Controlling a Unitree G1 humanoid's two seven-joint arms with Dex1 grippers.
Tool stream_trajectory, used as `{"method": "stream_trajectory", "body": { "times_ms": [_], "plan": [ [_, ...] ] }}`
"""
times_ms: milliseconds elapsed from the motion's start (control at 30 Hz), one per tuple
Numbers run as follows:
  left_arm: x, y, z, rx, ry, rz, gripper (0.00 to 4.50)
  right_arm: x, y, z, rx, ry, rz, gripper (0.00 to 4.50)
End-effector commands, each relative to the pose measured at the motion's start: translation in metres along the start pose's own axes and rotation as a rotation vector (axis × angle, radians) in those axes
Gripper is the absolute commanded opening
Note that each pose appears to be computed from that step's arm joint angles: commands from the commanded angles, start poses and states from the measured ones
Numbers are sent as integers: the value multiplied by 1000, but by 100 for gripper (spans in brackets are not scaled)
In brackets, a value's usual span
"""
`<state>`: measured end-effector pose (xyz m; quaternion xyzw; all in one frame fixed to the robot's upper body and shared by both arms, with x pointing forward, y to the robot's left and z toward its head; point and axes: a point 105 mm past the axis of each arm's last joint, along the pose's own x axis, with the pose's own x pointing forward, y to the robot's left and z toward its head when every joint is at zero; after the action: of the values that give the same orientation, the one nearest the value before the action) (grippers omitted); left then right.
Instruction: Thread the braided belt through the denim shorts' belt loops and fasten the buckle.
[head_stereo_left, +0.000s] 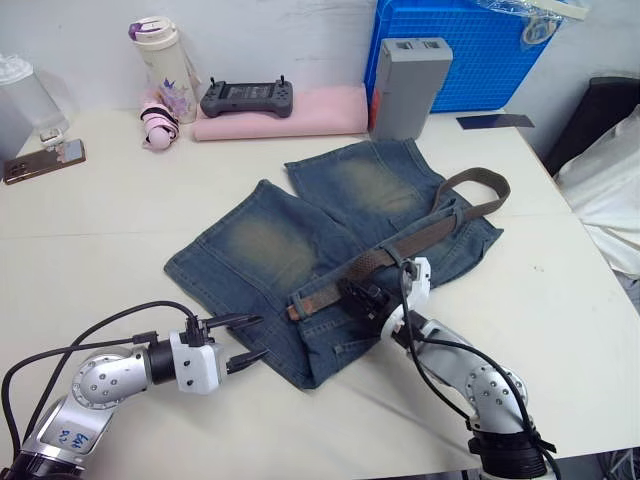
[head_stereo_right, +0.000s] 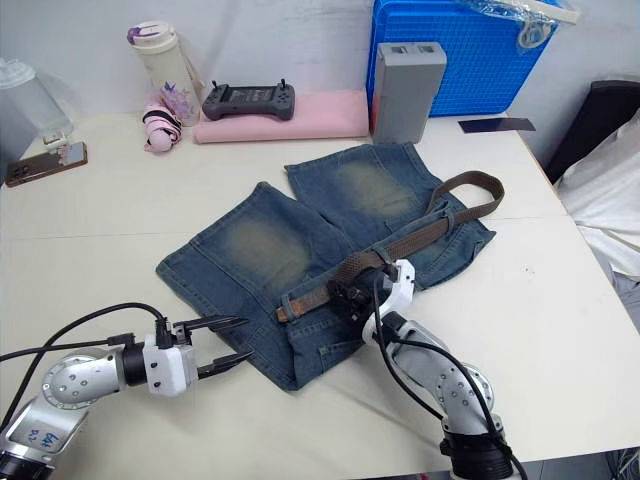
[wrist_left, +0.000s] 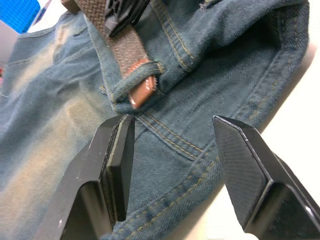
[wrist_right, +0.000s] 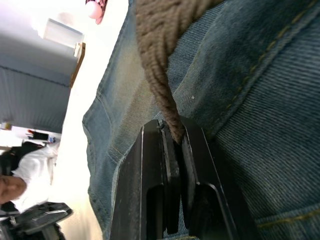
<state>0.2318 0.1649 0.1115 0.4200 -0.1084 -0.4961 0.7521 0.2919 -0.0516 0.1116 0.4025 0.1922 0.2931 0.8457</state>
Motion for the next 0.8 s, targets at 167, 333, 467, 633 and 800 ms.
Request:
{"method": "stream_trajectory", "body": {
  "times_ms": [167,333,467,633,800],
  "plan": [
    [3,17,9,212,-17,74,275,15,16,-22,-79,97,62,0],
    [9,15,-1,345,24,59,275,24,16,-27,-129,146,67,0],
    [14,12,-7,375,28,49,275,25,18,-27,-135,143,74,0],
    [24,8,-16,402,38,37,275,26,19,-27,-136,133,77,0],
    [32,11,-14,416,23,43,275,25,20,-26,-138,128,77,0]
  ]
}}
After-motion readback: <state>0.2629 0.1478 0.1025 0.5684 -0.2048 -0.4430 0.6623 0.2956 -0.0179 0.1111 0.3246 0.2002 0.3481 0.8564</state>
